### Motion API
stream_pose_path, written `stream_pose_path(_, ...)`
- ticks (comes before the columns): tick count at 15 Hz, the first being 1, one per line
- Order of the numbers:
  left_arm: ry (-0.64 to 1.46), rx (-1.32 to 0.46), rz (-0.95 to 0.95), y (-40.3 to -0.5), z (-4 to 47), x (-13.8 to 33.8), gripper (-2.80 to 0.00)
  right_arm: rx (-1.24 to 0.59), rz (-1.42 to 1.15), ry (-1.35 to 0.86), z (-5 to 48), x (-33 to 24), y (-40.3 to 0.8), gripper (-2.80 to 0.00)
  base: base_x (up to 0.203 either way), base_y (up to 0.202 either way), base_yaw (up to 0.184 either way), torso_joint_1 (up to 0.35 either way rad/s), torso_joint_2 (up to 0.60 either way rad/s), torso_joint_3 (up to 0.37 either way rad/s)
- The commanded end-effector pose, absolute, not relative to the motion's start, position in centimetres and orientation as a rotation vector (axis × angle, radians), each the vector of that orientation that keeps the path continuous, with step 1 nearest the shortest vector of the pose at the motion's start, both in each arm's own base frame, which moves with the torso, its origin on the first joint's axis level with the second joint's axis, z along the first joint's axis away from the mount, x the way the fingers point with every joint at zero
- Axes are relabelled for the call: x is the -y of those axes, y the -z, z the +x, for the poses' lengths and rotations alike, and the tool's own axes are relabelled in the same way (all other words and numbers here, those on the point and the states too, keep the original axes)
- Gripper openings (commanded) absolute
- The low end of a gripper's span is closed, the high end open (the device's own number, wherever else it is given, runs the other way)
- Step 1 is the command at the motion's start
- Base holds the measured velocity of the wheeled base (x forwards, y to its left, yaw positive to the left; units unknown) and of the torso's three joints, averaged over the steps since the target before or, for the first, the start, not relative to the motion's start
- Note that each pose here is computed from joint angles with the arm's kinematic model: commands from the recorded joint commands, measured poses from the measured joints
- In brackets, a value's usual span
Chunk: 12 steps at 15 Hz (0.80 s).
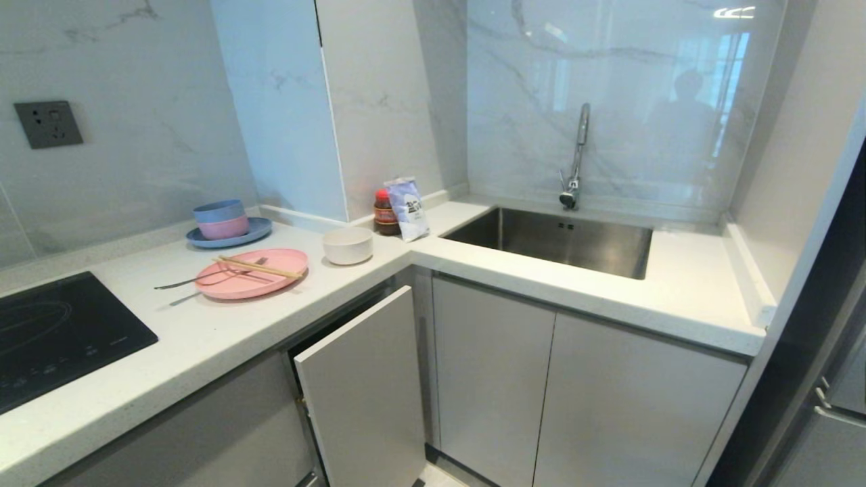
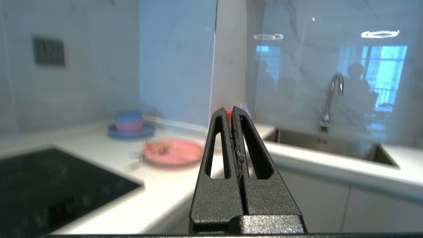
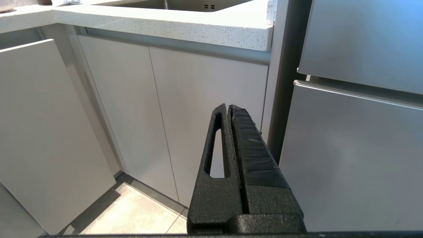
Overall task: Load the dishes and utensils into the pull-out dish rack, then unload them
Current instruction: Open the cupboard
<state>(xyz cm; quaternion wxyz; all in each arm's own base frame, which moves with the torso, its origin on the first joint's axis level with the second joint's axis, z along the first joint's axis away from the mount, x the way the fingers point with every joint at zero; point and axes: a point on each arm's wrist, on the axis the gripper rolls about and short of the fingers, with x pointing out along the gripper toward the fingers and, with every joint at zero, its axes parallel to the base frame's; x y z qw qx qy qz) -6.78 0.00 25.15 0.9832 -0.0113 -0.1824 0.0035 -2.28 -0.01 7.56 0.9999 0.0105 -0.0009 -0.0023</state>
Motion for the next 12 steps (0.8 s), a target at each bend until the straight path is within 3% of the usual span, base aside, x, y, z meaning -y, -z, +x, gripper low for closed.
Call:
stream_pose_path(1,-0.014,0.308,-0.004,-31.0,-3.0,0.0,-2.8,0.003,0.021,0.005,-2.3,0.0,-7.5,-2.8,0.0,0.0,0.0,0.0,0.0,0.0)
stream_pose_path(6,-0.006,0.207,0.044,-37.6,5.4,0.0,-2.8,0.003,0.021,0.005,-2.3,0.0,-7.5,-2.8,0.0,0.0,0.0,0.0,0.0,0.0)
stream_pose_path(12,0.062,-0.087,0.053,-36.3,17.5,0.9,-2.8,0.003,0.021,0.005,-2.3,0.0,-7.5,-2.8,0.0,0.0,0.0,0.0,0.0,0.0)
